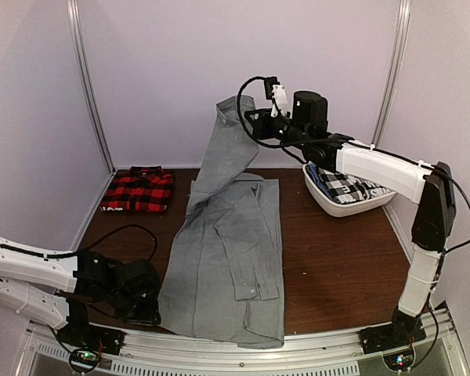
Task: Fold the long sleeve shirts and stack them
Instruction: Pick up the shirt from the center of the board, then fold the 1/3-folded shirt at the center of the board.
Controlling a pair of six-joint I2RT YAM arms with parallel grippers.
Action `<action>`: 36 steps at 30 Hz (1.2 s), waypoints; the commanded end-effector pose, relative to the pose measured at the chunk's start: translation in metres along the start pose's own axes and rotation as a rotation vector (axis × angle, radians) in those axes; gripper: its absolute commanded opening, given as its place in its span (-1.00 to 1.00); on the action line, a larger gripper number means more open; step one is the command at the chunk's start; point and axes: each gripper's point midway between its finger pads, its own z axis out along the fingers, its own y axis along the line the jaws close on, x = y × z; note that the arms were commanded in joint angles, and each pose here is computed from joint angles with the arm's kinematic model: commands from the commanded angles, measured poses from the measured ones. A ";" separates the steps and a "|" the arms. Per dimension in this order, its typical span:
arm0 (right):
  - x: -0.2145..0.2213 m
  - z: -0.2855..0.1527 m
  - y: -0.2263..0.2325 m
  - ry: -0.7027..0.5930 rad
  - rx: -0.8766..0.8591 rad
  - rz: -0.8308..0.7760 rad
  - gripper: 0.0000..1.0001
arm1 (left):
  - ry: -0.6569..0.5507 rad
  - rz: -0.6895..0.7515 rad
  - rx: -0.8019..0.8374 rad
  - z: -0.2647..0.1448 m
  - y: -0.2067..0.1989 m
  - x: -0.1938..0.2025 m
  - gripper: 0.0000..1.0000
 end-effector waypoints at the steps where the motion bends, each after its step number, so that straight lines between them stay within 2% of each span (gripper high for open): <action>1: -0.022 0.001 0.008 -0.045 -0.057 0.009 -1.00 | 0.001 -0.038 -0.036 0.005 0.005 0.004 -0.21; 4: -0.025 0.002 0.010 -0.048 -0.066 0.008 -1.00 | -0.016 -0.030 -0.044 0.004 0.002 -0.001 -0.35; 11: -0.027 0.006 0.005 -0.043 -0.079 0.007 -1.00 | -0.060 0.008 -0.009 -0.007 -0.017 -0.013 -1.00; 20: -0.052 0.001 -0.017 -0.093 -0.113 0.025 -1.00 | -0.151 0.163 0.105 -0.043 -0.077 -0.034 -1.00; 23: -0.063 -0.005 -0.026 -0.112 -0.112 0.024 -1.00 | -0.156 0.209 0.101 -0.051 -0.087 -0.037 -1.00; 26: -0.072 -0.012 -0.034 -0.129 -0.106 0.022 -1.00 | -0.168 0.286 0.170 -0.062 -0.114 -0.041 -1.00; 32: -0.083 -0.032 -0.049 -0.150 -0.089 0.006 -1.00 | -0.144 0.465 0.241 -0.066 -0.162 -0.039 -1.00; 36: -0.089 -0.050 -0.060 -0.161 -0.057 -0.014 -1.00 | -0.077 0.575 0.293 -0.060 -0.188 -0.028 -1.00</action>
